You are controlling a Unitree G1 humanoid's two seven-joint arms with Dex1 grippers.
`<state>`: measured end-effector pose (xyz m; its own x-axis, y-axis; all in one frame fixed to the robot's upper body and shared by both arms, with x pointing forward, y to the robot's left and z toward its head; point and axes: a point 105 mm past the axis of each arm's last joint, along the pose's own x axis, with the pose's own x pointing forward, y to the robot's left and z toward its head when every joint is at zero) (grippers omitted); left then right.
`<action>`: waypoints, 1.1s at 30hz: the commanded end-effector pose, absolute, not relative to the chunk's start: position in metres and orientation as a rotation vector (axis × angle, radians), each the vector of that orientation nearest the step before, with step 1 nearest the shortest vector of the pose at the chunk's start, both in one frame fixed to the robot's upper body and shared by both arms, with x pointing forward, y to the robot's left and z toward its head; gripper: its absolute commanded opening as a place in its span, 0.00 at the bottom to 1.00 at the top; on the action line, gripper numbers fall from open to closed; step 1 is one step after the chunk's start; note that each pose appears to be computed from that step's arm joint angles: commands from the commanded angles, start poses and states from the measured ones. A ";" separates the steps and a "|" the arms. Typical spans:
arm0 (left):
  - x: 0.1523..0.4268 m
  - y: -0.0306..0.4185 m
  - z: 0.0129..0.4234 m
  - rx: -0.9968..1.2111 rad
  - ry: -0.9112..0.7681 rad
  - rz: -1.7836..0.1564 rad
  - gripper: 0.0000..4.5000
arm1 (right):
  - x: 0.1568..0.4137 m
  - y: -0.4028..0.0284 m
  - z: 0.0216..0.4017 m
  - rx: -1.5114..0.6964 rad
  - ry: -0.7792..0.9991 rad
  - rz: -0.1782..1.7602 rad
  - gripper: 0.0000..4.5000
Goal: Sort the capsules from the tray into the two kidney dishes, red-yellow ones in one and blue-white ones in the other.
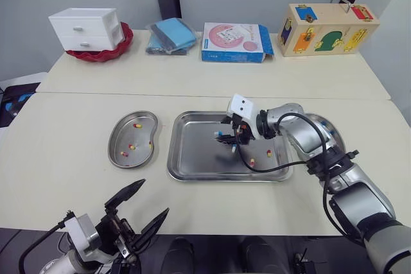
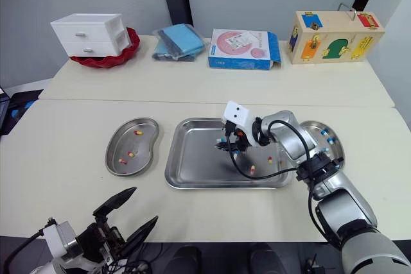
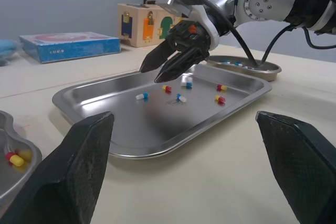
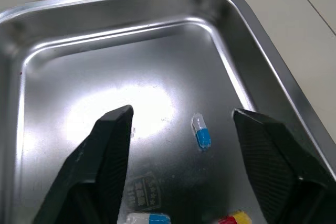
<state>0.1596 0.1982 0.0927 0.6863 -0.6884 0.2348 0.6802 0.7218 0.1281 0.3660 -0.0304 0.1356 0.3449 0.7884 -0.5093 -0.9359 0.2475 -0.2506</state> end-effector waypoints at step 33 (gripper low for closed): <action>0.163 0.193 0.102 0.013 -0.392 -0.737 1.00 | 0.375 -0.015 0.141 -0.606 0.251 1.237 0.00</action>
